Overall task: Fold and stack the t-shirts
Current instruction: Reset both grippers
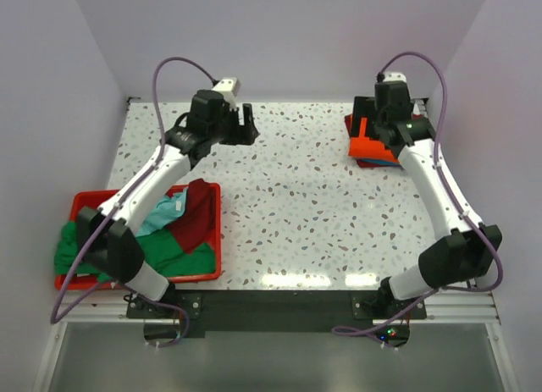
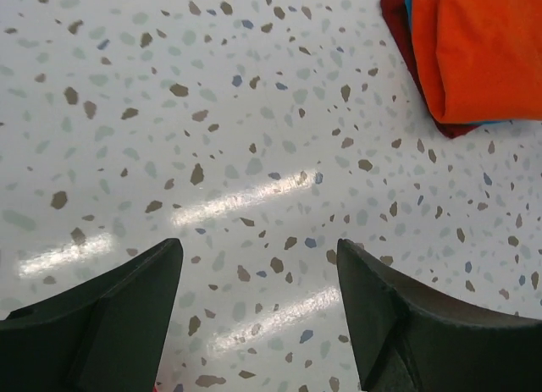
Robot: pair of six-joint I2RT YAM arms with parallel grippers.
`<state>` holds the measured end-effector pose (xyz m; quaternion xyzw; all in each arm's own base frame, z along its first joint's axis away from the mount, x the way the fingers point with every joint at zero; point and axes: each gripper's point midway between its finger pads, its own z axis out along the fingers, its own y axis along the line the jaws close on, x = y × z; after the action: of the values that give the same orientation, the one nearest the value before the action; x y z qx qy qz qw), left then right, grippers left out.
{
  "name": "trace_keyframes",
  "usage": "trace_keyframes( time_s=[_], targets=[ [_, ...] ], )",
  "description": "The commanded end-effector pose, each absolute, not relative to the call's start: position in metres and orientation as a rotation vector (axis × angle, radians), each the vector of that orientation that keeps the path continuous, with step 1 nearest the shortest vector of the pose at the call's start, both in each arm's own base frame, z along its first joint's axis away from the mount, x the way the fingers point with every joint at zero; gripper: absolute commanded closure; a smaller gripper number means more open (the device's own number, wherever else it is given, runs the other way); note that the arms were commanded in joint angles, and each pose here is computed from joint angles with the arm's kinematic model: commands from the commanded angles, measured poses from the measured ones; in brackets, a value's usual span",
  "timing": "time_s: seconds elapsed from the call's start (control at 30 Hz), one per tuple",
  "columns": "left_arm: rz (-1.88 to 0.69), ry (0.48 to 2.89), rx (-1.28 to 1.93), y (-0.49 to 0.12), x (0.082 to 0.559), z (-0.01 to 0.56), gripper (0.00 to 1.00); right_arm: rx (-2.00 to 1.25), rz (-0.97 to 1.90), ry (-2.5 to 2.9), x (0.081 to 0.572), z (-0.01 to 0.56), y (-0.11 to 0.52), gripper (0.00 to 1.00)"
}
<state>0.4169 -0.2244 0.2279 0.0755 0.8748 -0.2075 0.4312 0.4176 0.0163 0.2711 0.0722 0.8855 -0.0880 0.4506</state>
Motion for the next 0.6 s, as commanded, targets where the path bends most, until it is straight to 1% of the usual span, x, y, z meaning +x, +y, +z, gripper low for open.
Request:
trace_keyframes(
  time_s=[0.0, 0.03, 0.1, 0.13, 0.17, 0.2, 0.33, 0.4, 0.43, 0.57],
  targets=[
    [-0.361, 1.977, 0.098, -0.185, 0.418, 0.286, 0.21, 0.193, -0.04, 2.174, 0.395, 0.273, 0.059, 0.01],
    [-0.334, 1.987, 0.084, -0.178, 0.412, 0.278, 0.2, 0.219, 0.019, 2.183, 0.39, 0.269, 0.07, 0.01],
    [-0.297, 1.946, 0.054, -0.163, 0.401, 0.29, 0.15, 0.207, 0.07, 2.22, 0.373, 0.252, 0.091, 0.01],
    [-0.273, 1.964, 0.05, -0.158, 0.395, 0.279, 0.14, 0.239, 0.105, 2.221, 0.366, 0.251, 0.097, 0.01],
    [-0.257, 1.951, 0.039, -0.151, 0.388, 0.284, 0.1, 0.243, 0.11, 2.256, 0.357, 0.237, 0.101, 0.01],
    [-0.219, 1.975, 0.02, -0.143, 0.383, 0.277, 0.09, 0.236, 0.127, 2.274, 0.349, 0.232, 0.108, 0.01],
    [-0.131, 2.024, -0.032, -0.121, 0.364, 0.263, 0.07, 0.24, 0.144, 2.326, 0.325, 0.222, 0.119, 0.01],
    [-0.119, 1.995, -0.069, -0.112, 0.356, 0.268, 0.06, 0.226, 0.142, 2.315, 0.322, 0.229, 0.121, 0.01],
    [-0.111, 2.004, -0.069, -0.109, 0.352, 0.259, 0.06, 0.199, 0.141, 2.306, 0.322, 0.232, 0.122, 0.01],
    [-0.108, 1.965, -0.089, -0.102, 0.345, 0.263, 0.04, 0.113, 0.108, 2.296, 0.32, 0.222, 0.119, 0.01]
  ],
)
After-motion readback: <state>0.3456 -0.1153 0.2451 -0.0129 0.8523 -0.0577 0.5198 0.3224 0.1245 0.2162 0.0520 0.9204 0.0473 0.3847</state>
